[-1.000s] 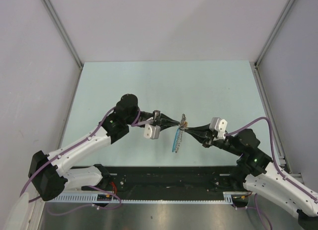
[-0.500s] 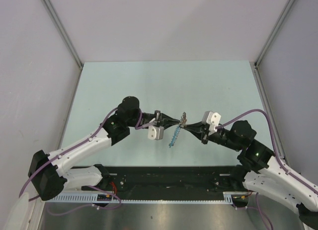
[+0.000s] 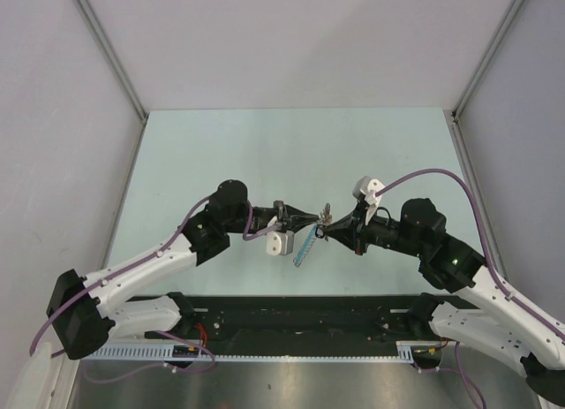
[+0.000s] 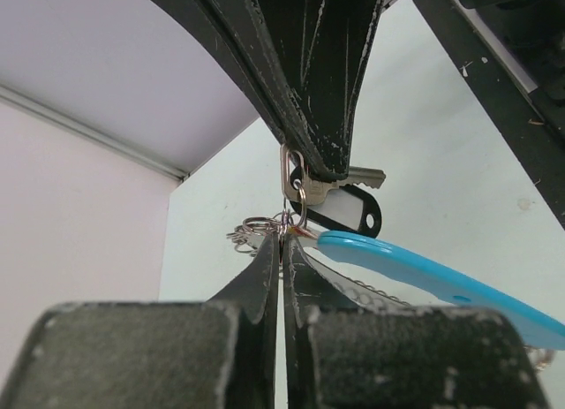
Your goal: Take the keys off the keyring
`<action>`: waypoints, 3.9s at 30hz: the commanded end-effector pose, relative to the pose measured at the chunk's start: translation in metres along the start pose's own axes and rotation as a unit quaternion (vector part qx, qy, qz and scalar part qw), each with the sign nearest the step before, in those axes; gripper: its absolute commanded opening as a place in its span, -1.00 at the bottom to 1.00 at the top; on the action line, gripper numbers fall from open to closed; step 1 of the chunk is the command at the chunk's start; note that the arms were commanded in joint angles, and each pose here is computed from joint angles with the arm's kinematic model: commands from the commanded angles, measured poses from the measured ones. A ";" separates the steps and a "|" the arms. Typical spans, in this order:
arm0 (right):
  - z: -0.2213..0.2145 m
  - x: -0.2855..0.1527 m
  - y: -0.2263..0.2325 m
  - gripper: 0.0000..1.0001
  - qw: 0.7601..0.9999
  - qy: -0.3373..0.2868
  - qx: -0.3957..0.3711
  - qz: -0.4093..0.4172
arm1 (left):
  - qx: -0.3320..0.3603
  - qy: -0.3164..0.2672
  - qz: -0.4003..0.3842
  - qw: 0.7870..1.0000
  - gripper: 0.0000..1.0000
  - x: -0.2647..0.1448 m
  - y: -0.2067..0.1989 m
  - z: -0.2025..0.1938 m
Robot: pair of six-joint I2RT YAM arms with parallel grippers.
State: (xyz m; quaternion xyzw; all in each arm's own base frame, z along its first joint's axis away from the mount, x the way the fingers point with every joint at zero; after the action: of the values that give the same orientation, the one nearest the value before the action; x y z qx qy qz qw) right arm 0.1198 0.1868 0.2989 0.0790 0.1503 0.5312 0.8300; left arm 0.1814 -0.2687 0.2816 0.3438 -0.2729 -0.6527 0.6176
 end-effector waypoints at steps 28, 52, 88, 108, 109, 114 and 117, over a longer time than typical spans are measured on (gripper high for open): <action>0.046 -0.012 0.029 -1.00 0.983 -0.068 0.161 0.057 | 0.041 0.095 0.100 0.990 -1.00 -0.005 0.015 -0.018; 0.036 -0.016 0.012 -1.00 0.977 -0.097 0.190 -0.023 | -0.009 0.139 0.122 0.983 -1.00 -0.004 0.021 -0.027; 0.022 -0.013 0.012 -1.00 0.948 -0.041 -0.315 0.006 | -0.048 0.138 0.161 0.976 -1.00 0.002 0.021 -0.033; 0.028 -0.010 -0.005 -0.19 0.966 -0.103 -0.236 -0.024 | -0.009 0.008 0.138 0.990 -0.99 0.007 0.005 -0.003; 0.023 -0.009 -0.007 -0.17 0.972 -0.091 -0.217 -0.016 | -0.008 0.006 0.135 0.991 -1.00 0.007 0.005 -0.002; 0.022 -0.011 -0.017 -0.09 0.987 -0.082 -0.133 0.024 | 0.000 0.001 0.128 0.992 -0.99 0.004 0.004 0.002; 0.028 -0.013 -0.023 -0.04 0.993 -0.091 -0.059 0.042 | 0.005 -0.005 0.127 0.992 -1.00 0.002 0.005 0.006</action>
State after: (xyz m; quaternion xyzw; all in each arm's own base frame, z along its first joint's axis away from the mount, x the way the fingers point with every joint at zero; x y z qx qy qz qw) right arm 0.1508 0.1613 0.3099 -0.0157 0.0103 0.5087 0.8607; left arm 0.1873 -0.2742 0.2548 0.3135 -0.2456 -0.5866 0.7052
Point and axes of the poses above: each gripper's point midway between its finger pads, its own x axis out along the fingers, its own y axis along the line the jaws close on, z = x × y, the point moved 7 cm from there along -x, back along the fingers, and after that the axes turned 8 degrees about x, right-handed, at the moved point
